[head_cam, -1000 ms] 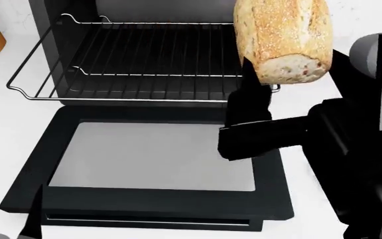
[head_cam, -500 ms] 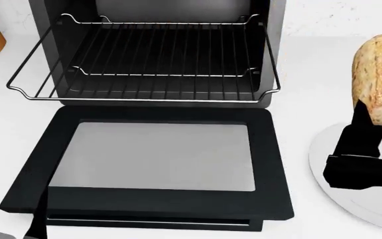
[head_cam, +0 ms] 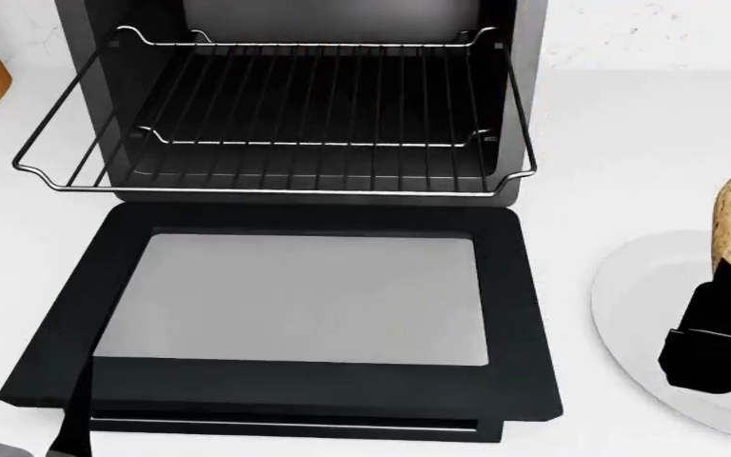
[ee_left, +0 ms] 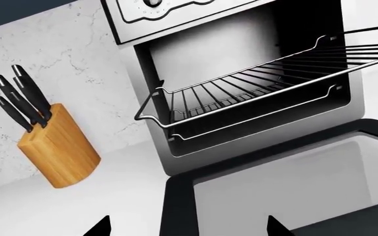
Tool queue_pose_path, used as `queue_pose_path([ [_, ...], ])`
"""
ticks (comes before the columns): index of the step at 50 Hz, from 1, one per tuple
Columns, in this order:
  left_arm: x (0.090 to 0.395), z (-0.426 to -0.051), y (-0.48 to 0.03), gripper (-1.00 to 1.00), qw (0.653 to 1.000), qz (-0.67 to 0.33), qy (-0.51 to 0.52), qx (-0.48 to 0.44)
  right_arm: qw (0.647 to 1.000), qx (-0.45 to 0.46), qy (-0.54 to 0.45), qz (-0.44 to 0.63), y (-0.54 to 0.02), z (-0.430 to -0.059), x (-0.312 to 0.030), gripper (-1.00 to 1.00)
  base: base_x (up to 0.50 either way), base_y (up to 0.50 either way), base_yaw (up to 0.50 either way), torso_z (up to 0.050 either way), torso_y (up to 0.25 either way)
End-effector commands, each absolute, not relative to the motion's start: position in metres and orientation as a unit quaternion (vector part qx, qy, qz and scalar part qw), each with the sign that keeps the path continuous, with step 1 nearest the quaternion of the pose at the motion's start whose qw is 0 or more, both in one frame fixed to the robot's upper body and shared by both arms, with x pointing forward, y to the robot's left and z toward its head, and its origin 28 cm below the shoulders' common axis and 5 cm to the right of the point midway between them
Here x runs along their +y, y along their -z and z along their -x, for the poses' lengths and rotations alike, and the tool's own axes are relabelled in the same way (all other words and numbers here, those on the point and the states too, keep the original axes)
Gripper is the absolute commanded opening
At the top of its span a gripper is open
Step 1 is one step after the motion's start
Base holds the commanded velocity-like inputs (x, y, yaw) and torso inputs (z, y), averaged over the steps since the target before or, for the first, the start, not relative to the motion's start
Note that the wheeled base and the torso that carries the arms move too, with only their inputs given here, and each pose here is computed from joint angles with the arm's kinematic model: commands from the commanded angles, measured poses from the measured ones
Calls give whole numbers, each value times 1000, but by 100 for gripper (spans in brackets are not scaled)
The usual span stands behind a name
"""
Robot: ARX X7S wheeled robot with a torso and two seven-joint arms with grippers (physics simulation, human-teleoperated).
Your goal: Pick the bread from the top rack and place it on the plate on the counter.
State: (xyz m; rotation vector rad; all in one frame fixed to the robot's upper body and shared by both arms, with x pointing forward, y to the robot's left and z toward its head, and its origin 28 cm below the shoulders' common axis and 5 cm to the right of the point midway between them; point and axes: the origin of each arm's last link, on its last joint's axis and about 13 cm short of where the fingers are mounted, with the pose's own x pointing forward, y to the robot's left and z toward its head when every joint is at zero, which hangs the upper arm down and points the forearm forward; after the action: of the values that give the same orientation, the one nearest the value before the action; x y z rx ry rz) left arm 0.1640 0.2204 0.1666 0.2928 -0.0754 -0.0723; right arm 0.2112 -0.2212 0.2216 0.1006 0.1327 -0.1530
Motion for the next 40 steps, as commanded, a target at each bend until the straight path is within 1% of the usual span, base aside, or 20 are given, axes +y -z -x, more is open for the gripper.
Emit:
queue_pose_path([
  [1, 220, -164, -168, 100, 988, -147, 36, -37, 991, 97, 81, -53, -201, -222, -227, -100, 0, 0, 0, 0, 0],
  [15, 219, -166, -167, 100, 987, -149, 37, -35, 987, 128, 78, -65, -198, -225, -225, -100, 0, 0, 0, 0, 0],
  [29, 218, -164, -168, 100, 987, -152, 39, -36, 986, 135, 81, -64, -203, -248, -230, -100, 0, 0, 0, 0, 0],
  [40, 216, -166, -171, 100, 986, -156, 41, -36, 982, 151, 86, -71, -189, -260, -235, -100, 0, 0, 0, 0, 0],
])
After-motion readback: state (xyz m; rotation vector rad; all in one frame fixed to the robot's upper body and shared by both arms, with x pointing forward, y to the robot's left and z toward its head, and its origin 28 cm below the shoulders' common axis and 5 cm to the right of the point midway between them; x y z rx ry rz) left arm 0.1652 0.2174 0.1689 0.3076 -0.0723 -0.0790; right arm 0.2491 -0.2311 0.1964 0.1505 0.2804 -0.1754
